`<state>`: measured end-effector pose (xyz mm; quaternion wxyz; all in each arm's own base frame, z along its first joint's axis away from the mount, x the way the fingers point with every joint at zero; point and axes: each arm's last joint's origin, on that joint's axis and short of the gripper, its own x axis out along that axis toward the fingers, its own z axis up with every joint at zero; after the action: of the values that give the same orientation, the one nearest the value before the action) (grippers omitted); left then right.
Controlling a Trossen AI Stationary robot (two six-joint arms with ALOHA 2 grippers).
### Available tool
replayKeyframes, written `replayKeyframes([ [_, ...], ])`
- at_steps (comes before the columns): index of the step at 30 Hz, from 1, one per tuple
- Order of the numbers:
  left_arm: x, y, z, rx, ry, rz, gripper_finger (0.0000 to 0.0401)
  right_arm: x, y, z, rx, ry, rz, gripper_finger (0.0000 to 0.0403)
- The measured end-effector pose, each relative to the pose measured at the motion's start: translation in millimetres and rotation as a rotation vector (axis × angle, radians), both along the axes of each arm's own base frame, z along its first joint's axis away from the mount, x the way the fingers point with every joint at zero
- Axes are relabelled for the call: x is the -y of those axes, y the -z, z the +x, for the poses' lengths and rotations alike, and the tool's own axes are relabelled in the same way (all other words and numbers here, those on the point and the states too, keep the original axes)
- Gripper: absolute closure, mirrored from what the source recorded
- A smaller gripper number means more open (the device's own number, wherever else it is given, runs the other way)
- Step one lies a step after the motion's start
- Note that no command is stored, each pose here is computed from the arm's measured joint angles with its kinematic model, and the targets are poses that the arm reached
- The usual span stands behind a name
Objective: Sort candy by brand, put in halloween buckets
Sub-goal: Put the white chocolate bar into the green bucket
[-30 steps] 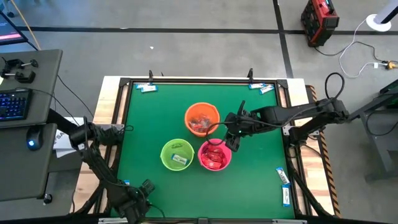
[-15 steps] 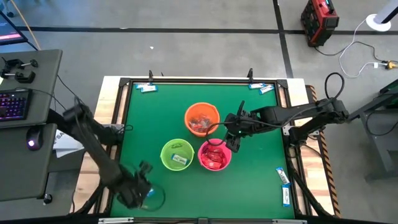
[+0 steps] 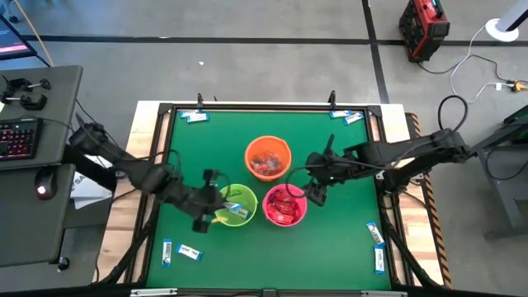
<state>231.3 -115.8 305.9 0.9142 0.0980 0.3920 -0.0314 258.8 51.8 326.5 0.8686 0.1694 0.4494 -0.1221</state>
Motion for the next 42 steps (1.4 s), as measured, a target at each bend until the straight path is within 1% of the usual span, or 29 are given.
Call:
replayKeyframes([
  [3, -10.0, 12.0, 16.5, -0.045, -0.039, -0.028, 0.0335, -1.5, -4.7, -8.5, 0.005, 0.036, 0.002, 0.0169],
  [6, -18.6, 21.1, 27.4, -0.099, -0.081, -0.099, 0.0296, -3.2, -7.8, -15.2, 0.004, 0.056, 0.018, 0.0169],
  [8, -21.4, 25.7, 31.7, -0.133, -0.08, -0.141, 0.0268, -5.0, -9.4, -18.6, 0.005, 0.062, 0.025, 0.0169],
  [12, -24.6, 26.9, 32.0, -0.184, -0.042, -0.22, 0.0217, -7.7, -8.3, -23.8, -0.021, 0.098, 0.021, 0.0169],
  [15, -28.4, 20.7, 20.7, -0.213, -0.058, -0.235, 0.019, -9.2, -1.3, -30.7, -0.084, 0.202, 0.061, 0.0169],
  [17, -33.1, 11.4, 10.9, -0.186, -0.102, -0.23, 0.0181, -13.0, 11.5, -39.4, -0.191, 0.266, 0.119, 0.0169],
  [19, -37.9, -0.8, 2.2, -0.112, -0.15, -0.227, 0.0178, -22.8, 28.7, -50.0, -0.317, 0.319, 0.199, 0.0169],
  [21, -43.1, -12.9, -5.7, -0.03, -0.194, -0.225, 0.0177, -36.5, 50.1, -59.1, -0.435, 0.352, 0.309, 0.0169],
  [24, -53.4, -27.3, -11.4, 0.092, -0.261, -0.218, 0.0176, -60.5, 86.2, -71.7, -0.6, 0.367, 0.512, 0.0169],
  [25, -56.7, -30.1, -12.9, 0.115, -0.285, -0.214, 0.0176, -67.5, 98.0, -77.3, -0.656, 0.382, 0.569, 0.0169],
  [26, -60.0, -32.7, -13.7, 0.141, -0.313, -0.212, 0.0176, -73.0, 110.0, -84.0, -0.709, 0.406, 0.6, 0.0169],
  [29, -67.7, -36.4, -15.7, 0.182, -0.378, -0.185, 0.0176, -78.6, 138.8, -104.9, -0.833, 0.513, 0.597, 0.0169],
  [32, -72.0, -37.7, -14.8, 0.205, -0.414, -0.166, 0.0176, -75.3, 157.1, -119.0, -0.892, 0.571, 0.546, 0.0169],
  [37, -73.6, -37.1, -9.7, 0.221, -0.428, -0.162, 0.0176, -67.6, 171.9, -128.5, -0.93, 0.594, 0.503, 0.0169],
  [42, -72.7, -33.6, -5.8, 0.206, -0.433, -0.157, 0.0176, -61.1, 185.2, -138.9, -1.001, 0.6, 0.49, 0.0169],
])
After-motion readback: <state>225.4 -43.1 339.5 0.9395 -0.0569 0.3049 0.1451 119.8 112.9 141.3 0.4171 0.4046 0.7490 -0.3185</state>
